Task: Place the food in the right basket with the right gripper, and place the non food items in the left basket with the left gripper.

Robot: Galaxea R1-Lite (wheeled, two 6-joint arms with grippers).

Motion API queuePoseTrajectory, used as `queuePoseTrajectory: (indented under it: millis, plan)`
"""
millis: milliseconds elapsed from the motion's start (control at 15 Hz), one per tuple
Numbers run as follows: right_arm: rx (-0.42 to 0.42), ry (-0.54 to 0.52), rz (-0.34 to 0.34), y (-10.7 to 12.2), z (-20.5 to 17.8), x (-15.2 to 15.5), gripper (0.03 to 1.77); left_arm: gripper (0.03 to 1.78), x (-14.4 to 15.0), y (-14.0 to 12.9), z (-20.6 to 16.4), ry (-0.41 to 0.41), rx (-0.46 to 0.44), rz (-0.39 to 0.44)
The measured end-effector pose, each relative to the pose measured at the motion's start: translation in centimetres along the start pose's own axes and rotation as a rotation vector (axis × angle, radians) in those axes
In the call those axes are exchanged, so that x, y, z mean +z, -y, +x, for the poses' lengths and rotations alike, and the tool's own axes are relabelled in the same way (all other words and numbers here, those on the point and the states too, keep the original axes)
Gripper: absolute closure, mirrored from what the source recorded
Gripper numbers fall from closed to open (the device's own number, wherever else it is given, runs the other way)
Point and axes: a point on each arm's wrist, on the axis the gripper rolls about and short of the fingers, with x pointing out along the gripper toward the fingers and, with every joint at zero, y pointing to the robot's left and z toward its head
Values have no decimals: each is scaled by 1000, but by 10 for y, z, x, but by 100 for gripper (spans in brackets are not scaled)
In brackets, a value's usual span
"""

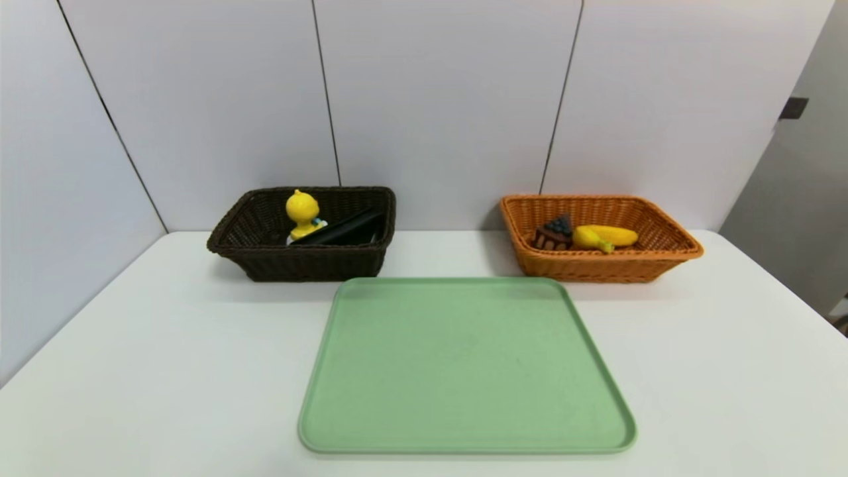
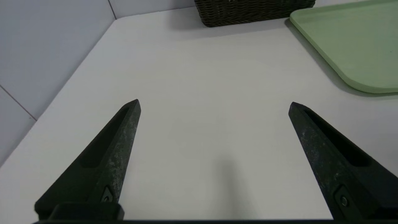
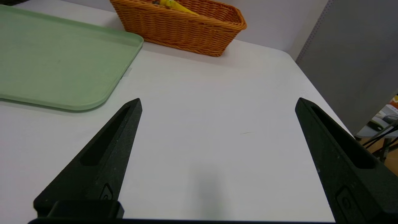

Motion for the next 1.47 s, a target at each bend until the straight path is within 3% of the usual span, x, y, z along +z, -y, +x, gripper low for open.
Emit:
queuePoseTrajectory:
  millis: [267,400,533,733,1467]
  plan:
    - [7,-4,8,0,0,-1,10,12,-2,0,0,-6,4,-70]
    - [56,-8,20,-2,0,-2,10,12,-2,0,0,-6,11,-96]
    - [68,-59,75,-3,0,-7,10,12,-2,0,0,-6,13,-98]
    - [18,-64,181,-2,0,-7,10,12,-2,0,0,-6,13,-98]
    - [6,-64,205,-2,0,-7,10,12,-2,0,0,-6,13,-98]
